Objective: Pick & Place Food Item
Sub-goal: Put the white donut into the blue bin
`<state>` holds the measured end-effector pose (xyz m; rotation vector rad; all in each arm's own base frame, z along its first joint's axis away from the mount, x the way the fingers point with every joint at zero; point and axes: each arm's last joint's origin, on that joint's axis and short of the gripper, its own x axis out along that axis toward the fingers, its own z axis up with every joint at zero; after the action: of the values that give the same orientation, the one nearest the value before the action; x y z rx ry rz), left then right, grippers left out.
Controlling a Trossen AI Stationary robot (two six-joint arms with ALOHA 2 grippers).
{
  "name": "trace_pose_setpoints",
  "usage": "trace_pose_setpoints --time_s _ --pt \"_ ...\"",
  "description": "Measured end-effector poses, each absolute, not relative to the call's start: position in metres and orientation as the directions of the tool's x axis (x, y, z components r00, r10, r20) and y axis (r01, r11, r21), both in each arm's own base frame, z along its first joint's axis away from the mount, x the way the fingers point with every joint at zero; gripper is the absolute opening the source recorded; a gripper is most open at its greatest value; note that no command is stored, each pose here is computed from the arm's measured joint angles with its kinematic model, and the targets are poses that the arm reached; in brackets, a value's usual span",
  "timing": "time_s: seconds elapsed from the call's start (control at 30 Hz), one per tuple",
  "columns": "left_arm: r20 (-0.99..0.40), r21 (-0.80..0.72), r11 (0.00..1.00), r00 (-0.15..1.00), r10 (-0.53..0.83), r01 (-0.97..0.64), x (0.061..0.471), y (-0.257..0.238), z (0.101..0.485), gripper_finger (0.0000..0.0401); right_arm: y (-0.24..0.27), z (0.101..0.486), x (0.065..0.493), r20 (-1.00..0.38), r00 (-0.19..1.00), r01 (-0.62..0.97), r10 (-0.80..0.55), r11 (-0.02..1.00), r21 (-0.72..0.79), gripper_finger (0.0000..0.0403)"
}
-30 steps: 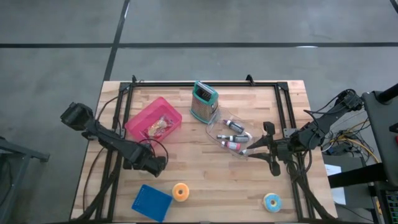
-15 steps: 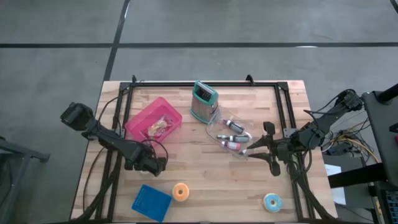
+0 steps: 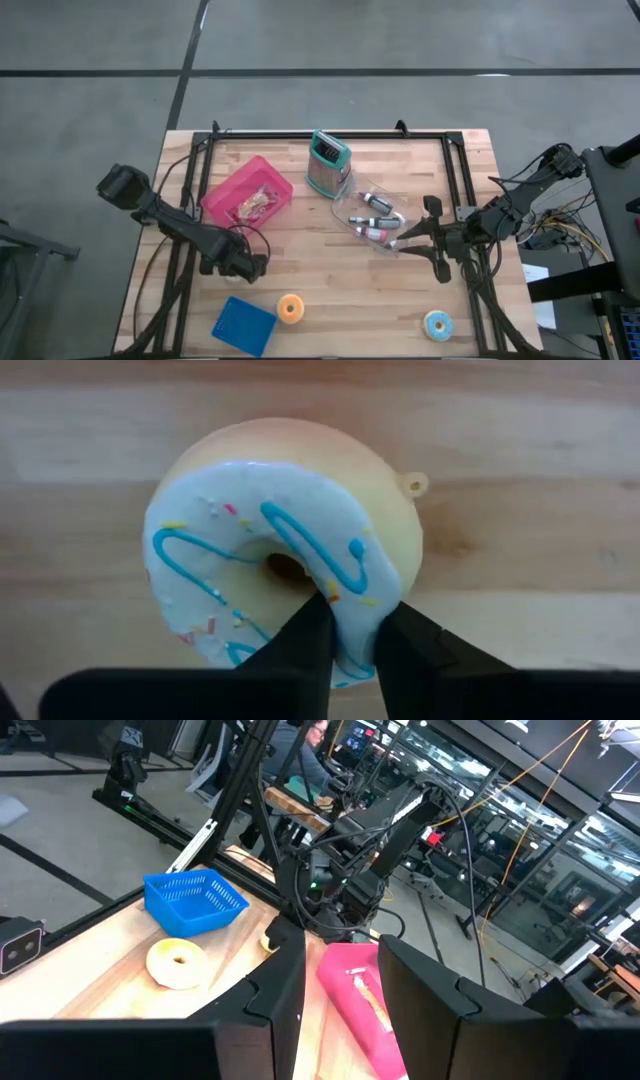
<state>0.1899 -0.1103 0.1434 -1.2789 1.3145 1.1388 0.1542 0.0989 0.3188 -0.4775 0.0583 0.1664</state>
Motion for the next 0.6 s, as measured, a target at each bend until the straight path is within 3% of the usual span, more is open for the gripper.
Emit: trace_pose_setpoints --time_s 0.6 --pt "-0.996 -0.044 0.069 0.038 -0.082 -0.997 0.193 -0.110 0.196 0.0056 0.099 0.319 0.154 -0.095 0.985 -0.173 0.145 0.875 -0.452 0.0123"
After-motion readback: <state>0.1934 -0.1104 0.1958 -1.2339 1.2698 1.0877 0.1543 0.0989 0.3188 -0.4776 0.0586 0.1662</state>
